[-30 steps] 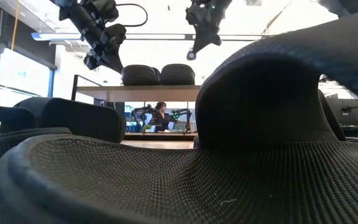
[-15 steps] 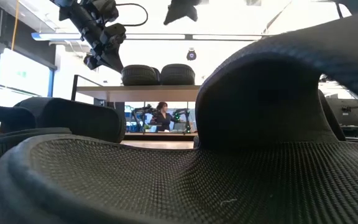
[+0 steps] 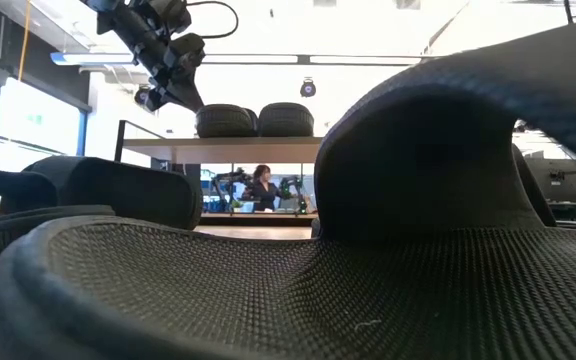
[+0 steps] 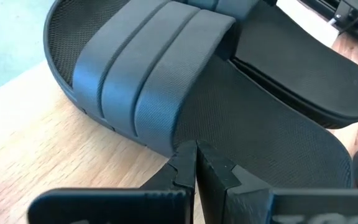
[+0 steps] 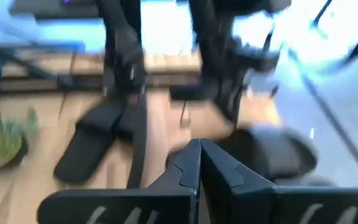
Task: Pick and place slides into the shelf
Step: Put the black slide on the shelf
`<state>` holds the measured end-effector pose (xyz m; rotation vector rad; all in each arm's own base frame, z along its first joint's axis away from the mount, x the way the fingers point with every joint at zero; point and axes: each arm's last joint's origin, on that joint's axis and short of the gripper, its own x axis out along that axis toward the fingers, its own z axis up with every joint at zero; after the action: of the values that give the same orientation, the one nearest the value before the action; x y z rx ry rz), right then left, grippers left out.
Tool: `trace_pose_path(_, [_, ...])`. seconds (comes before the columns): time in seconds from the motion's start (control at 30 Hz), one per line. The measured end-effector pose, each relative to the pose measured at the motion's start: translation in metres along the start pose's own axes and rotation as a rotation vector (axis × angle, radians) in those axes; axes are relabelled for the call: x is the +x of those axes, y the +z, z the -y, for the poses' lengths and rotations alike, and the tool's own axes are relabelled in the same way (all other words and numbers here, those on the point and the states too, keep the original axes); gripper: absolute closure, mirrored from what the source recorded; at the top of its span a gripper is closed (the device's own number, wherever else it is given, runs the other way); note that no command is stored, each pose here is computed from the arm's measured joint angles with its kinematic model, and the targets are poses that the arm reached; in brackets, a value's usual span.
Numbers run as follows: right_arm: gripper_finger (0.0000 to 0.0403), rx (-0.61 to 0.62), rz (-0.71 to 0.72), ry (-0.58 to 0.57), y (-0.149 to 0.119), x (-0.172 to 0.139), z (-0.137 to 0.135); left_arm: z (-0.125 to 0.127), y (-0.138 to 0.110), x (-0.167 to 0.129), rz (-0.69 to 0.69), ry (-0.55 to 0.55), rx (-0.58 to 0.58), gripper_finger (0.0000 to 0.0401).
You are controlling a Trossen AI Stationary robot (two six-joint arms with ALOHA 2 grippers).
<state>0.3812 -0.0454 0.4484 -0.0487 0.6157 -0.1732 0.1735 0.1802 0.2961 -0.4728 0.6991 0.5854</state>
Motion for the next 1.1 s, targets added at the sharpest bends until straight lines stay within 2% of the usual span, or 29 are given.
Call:
trace_pose_path(0.1, [0.0403, 0.044, -0.106, 0.032, -0.033, 0.037, -0.004, 0.000, 0.000, 0.000, 0.001, -0.003, 0.000, 0.0401])
trace_pose_path(0.17, [0.0403, 0.073, -0.069, 0.087, -0.050, 0.053, -0.008, 0.000, 0.000, 0.000, 0.001, -0.005, 0.000, 0.0401])
trace_pose_path(0.27, [0.0403, 0.140, 0.002, 0.084, -0.066, 0.038, -0.006, 0.000, 0.000, 0.000, 0.001, -0.011, 0.000, 0.0401])
trace_pose_path(0.4, [0.0403, 0.187, -0.001, -0.052, -0.094, 0.008, 0.006, 0.000, 0.000, 0.000, 0.001, -0.011, 0.000, 0.0401])
trace_pose_path(0.5, [0.0403, 0.284, 0.040, -0.088, -0.111, -0.012, 0.016, 0.000, 0.000, 0.000, 0.000, -0.011, 0.000, 0.0400])
trace_pose_path(0.57, [0.0403, 0.354, 0.067, -0.089, -0.122, -0.015, 0.021, 0.000, 0.000, 0.000, 0.000, -0.011, 0.001, 0.0400])
trace_pose_path(0.67, [0.0403, 0.433, 0.012, -0.079, -0.146, -0.001, 0.027, 0.000, 0.000, 0.000, -0.002, -0.011, 0.001, 0.0400])
trace_pose_path(0.87, [0.0403, 0.492, -0.016, -0.107, -0.160, 0.021, 0.041, -0.001, -0.004, 0.000, -0.038, 0.011, -0.005, 0.0400])
trace_pose_path(1.0, [0.0403, 0.489, -0.031, -0.142, -0.157, 0.036, 0.057, -0.001, -0.004, 0.000, -0.037, 0.019, -0.013, 0.0400])
trace_pose_path(1.1, [0.0403, 0.477, -0.112, -0.154, -0.167, 0.054, 0.068, -0.001, -0.004, 0.001, -0.038, 0.033, -0.028, 0.0400])
